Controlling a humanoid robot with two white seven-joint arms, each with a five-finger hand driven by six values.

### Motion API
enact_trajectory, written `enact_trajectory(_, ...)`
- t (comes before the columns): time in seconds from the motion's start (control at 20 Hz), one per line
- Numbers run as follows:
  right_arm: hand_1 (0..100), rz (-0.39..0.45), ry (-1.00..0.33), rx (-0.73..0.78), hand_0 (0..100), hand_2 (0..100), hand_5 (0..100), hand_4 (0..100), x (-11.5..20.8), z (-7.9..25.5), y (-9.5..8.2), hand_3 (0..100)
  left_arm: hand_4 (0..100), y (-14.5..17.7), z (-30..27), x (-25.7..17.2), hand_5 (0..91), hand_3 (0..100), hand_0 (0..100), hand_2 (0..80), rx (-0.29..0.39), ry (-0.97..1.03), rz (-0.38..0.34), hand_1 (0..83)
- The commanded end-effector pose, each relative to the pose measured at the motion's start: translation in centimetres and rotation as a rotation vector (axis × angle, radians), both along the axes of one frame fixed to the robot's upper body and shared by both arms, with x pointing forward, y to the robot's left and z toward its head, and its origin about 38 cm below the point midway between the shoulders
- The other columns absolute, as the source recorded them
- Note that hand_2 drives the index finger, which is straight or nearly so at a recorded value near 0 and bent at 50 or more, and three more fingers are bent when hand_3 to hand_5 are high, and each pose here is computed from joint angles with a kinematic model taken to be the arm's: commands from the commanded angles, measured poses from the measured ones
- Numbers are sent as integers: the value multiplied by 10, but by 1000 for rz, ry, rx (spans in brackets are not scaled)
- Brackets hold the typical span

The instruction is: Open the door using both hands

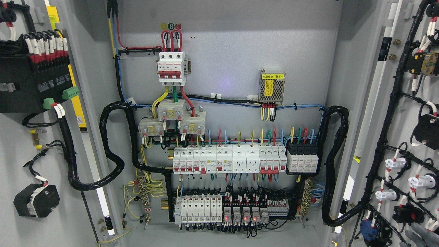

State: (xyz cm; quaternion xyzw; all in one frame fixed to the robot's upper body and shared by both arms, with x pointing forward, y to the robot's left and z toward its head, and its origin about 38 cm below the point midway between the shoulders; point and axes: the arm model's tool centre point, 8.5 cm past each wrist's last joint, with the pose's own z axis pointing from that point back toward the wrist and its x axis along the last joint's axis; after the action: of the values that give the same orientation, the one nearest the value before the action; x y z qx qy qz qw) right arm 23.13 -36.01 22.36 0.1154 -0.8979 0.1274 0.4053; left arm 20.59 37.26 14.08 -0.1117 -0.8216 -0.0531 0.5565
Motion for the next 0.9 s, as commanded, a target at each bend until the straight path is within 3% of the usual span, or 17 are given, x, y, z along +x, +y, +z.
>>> enact_trajectory(0.0, 145, -72, -5, 4, 213, 0, 0, 0, -2, 0, -20, 0, 0, 42, 1, -3, 0, 0, 0, 0, 9, 24, 76, 0)
enact_trajectory(0.2, 145, -110, -14, 37, 213, 0, 0, 0, -5, 1, -33, 0, 0, 60, 7, 0, 0, 0, 0, 0, -6, 27, 74, 0)
enact_trajectory(0.85, 143, -174, -11, 66, 214, 0, 0, 0, -10, -5, -48, 0, 0, 114, 17, 21, 0, 0, 0, 0, 35, 65, 91, 0)
